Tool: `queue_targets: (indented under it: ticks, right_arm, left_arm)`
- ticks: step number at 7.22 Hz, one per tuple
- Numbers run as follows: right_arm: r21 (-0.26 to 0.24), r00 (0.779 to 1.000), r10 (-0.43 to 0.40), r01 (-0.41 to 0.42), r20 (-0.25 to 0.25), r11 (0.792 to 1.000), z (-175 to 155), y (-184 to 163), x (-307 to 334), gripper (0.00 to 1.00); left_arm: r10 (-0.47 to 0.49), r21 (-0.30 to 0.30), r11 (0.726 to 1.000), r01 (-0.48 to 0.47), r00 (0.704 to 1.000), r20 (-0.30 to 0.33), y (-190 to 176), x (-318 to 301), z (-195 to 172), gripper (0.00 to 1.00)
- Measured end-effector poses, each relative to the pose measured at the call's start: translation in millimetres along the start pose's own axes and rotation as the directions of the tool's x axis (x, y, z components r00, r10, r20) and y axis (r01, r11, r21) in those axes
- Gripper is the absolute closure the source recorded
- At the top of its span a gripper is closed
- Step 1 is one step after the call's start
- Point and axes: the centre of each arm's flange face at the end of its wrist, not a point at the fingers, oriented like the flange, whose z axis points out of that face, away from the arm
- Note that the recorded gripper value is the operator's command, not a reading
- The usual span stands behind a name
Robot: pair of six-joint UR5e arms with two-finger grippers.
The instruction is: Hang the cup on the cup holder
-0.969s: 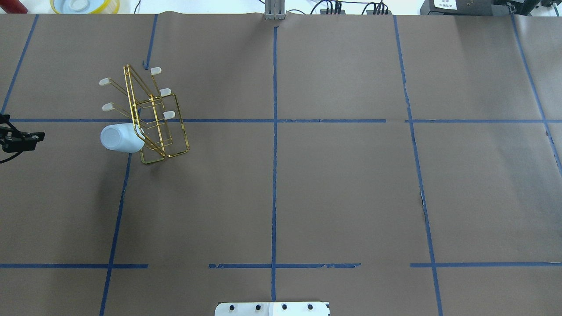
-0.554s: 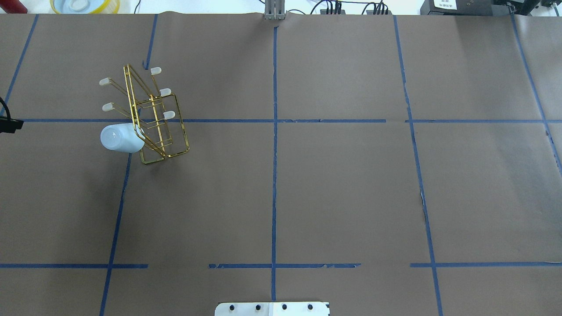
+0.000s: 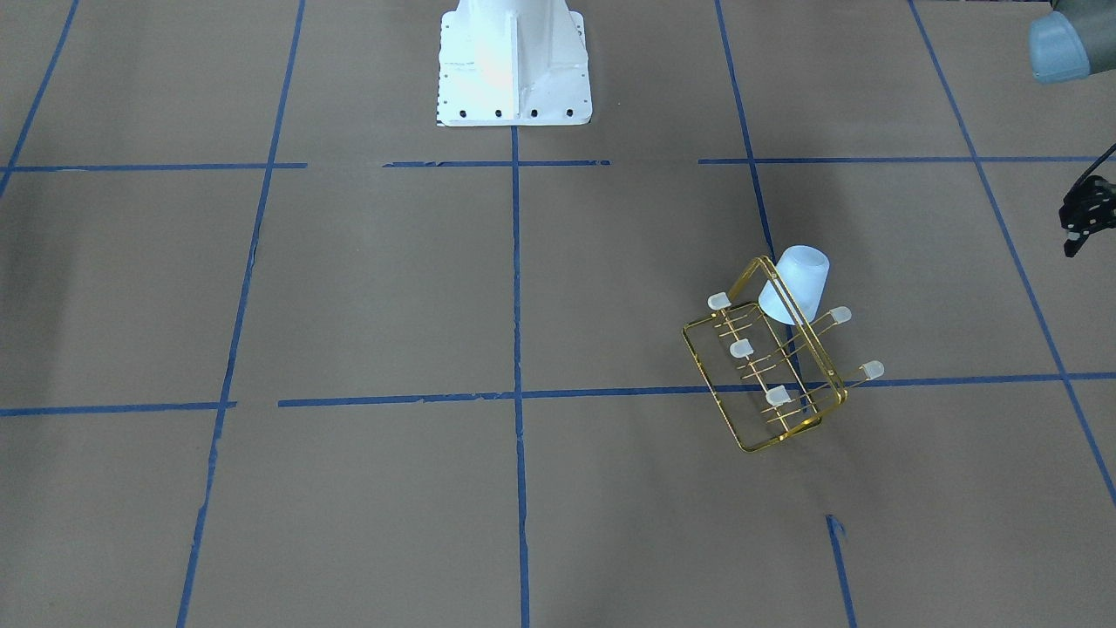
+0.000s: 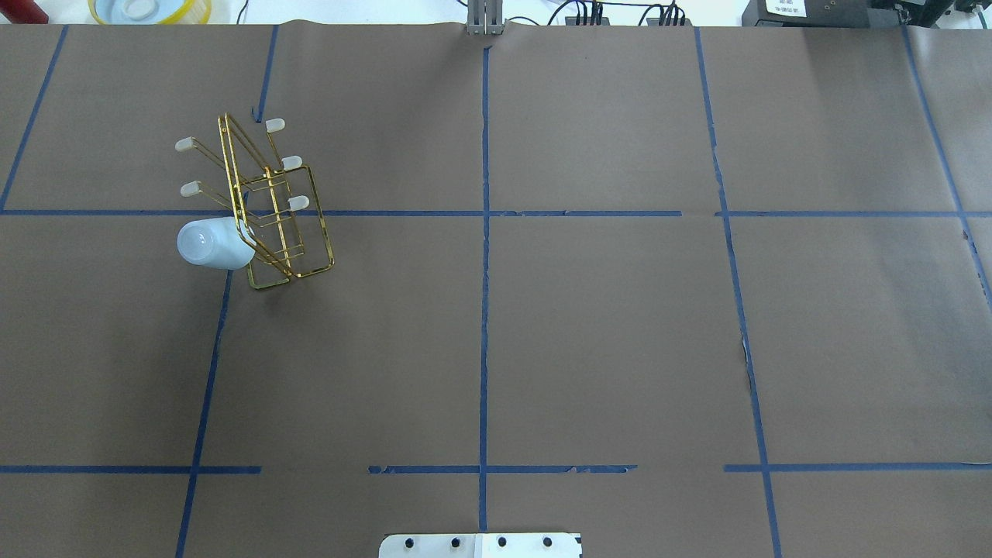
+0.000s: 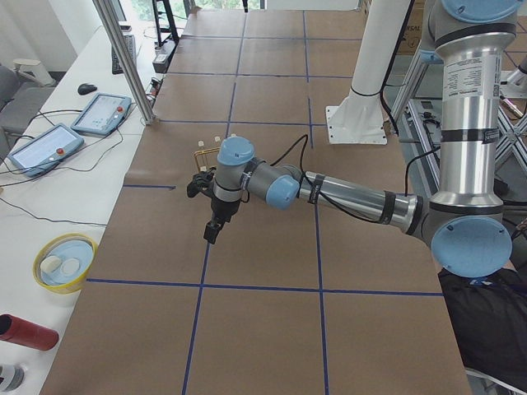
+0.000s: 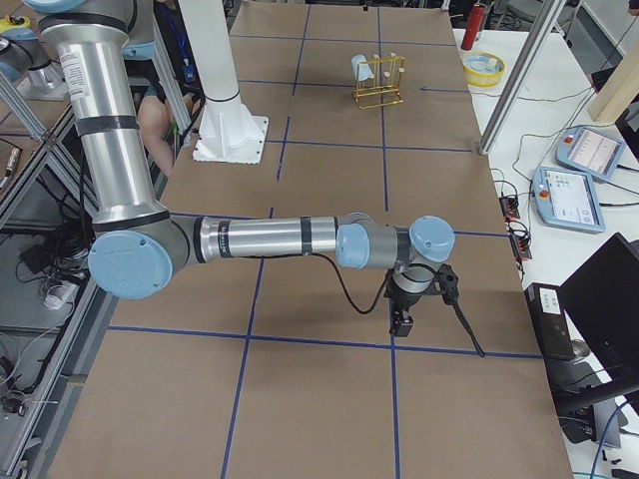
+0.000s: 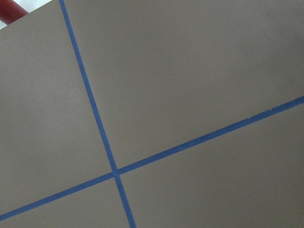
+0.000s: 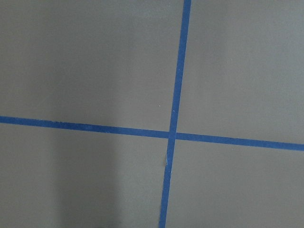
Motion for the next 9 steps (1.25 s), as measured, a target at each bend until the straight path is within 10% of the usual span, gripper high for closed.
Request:
queue_targets:
  ticks: [9]
  right_arm:
    - [0.000,1.000,0.000,0.000,0.000,1.000,0,0,0,0.00]
  left_arm:
    - [-0.266,-0.156,0.958,0.240,0.948,-0.173,55,-101,4,0.00]
